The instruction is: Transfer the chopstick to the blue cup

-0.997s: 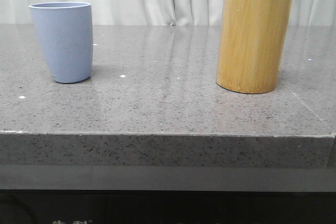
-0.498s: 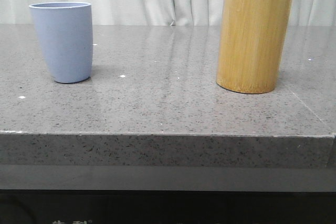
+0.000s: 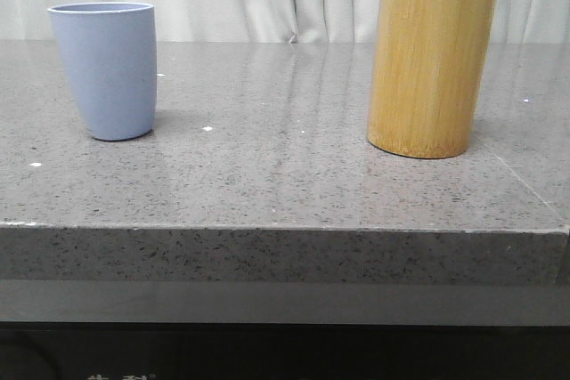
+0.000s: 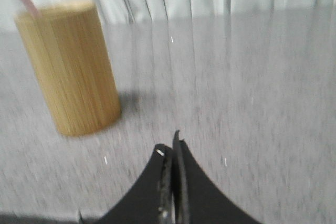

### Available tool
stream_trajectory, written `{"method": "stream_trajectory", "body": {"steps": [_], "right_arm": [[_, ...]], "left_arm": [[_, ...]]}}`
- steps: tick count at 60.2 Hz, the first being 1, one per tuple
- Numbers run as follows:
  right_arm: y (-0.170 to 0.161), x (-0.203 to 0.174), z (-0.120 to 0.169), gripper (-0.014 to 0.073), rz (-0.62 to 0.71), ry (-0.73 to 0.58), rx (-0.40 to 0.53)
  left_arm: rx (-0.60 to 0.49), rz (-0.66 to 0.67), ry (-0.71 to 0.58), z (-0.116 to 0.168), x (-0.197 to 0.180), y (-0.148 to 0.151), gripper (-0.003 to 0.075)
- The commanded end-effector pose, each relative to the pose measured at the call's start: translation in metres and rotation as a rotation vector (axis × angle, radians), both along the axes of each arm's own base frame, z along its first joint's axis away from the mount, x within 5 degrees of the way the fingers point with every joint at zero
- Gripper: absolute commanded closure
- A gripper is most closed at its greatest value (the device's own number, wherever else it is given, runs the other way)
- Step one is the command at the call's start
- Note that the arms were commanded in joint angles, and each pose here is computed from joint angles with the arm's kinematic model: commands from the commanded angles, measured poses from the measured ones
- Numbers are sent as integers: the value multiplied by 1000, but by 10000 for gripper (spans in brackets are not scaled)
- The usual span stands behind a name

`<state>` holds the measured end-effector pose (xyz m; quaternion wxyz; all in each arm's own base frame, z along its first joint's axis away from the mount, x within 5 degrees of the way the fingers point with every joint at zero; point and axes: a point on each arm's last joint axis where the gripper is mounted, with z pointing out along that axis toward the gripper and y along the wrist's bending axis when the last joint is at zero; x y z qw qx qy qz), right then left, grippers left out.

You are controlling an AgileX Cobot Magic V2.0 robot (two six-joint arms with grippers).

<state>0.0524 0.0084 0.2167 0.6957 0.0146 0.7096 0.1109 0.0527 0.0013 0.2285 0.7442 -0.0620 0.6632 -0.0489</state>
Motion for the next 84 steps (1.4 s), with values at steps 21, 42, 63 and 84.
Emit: {"method": "stream_trajectory", "body": {"steps": [21, 42, 63, 84], "right_arm": [[3, 19, 131, 671, 11, -59, -2], [7, 53, 144, 625, 10, 26, -15], [7, 53, 143, -36, 11, 32, -16], [7, 53, 143, -39, 12, 35, -17]], "left_arm": [[138, 13, 98, 116, 24, 1, 739], [136, 8, 174, 115, 56, 2, 636], [137, 8, 166, 116, 56, 2, 114], [67, -13, 170, 138, 70, 1, 113]]}}
